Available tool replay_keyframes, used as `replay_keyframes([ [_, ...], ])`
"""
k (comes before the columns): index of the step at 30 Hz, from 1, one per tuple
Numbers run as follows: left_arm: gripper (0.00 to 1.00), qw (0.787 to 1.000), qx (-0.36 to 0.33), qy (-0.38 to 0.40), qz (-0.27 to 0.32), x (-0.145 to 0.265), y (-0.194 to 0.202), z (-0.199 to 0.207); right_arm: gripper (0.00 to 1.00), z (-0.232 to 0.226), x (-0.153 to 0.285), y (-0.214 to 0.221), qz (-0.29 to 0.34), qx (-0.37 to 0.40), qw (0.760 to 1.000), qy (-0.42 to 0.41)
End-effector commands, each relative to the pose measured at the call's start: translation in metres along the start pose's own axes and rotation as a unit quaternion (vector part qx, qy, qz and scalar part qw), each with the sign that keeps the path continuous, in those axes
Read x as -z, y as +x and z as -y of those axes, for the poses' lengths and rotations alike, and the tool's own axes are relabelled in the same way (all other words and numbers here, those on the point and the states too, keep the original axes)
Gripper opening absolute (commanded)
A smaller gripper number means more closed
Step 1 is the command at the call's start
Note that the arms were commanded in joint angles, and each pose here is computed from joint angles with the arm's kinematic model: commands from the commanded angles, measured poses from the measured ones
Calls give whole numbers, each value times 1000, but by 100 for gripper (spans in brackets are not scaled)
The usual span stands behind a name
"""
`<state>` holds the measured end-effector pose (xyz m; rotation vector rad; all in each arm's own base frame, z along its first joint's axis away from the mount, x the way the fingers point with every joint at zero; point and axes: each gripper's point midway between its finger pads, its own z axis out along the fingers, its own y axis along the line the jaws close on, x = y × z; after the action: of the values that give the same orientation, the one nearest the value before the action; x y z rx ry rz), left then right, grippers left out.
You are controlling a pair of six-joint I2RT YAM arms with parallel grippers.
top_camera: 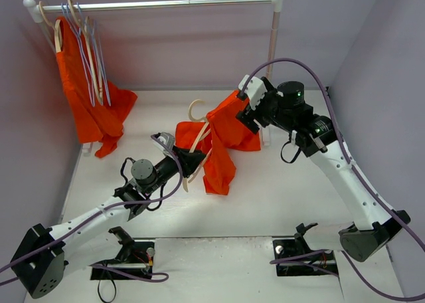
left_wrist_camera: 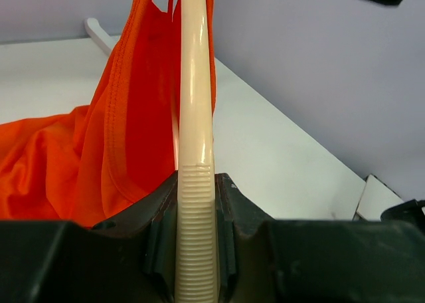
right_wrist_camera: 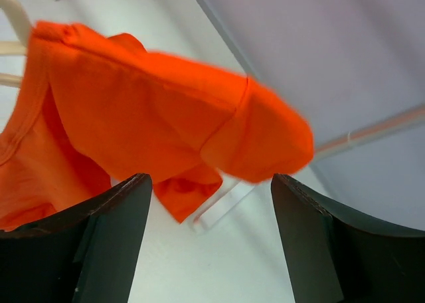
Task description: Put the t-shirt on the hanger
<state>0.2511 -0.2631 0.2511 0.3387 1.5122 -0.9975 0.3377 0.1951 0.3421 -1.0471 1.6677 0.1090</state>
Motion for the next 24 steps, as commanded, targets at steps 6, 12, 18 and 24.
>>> replay_keyframes([
  [6,0,997,-19,63,41,-1,-40,31,74,-13,-18,-43,89,159,978,-101],
  [12,0,996,-32,71,30,-2,-42,35,71,-32,-29,-25,53,188,964,-180],
  [18,0,995,-39,88,14,-5,-39,40,70,-42,-38,-5,34,204,956,-207],
  [24,0,992,-61,107,-7,-6,-37,47,70,-49,-46,13,9,214,950,-229],
])
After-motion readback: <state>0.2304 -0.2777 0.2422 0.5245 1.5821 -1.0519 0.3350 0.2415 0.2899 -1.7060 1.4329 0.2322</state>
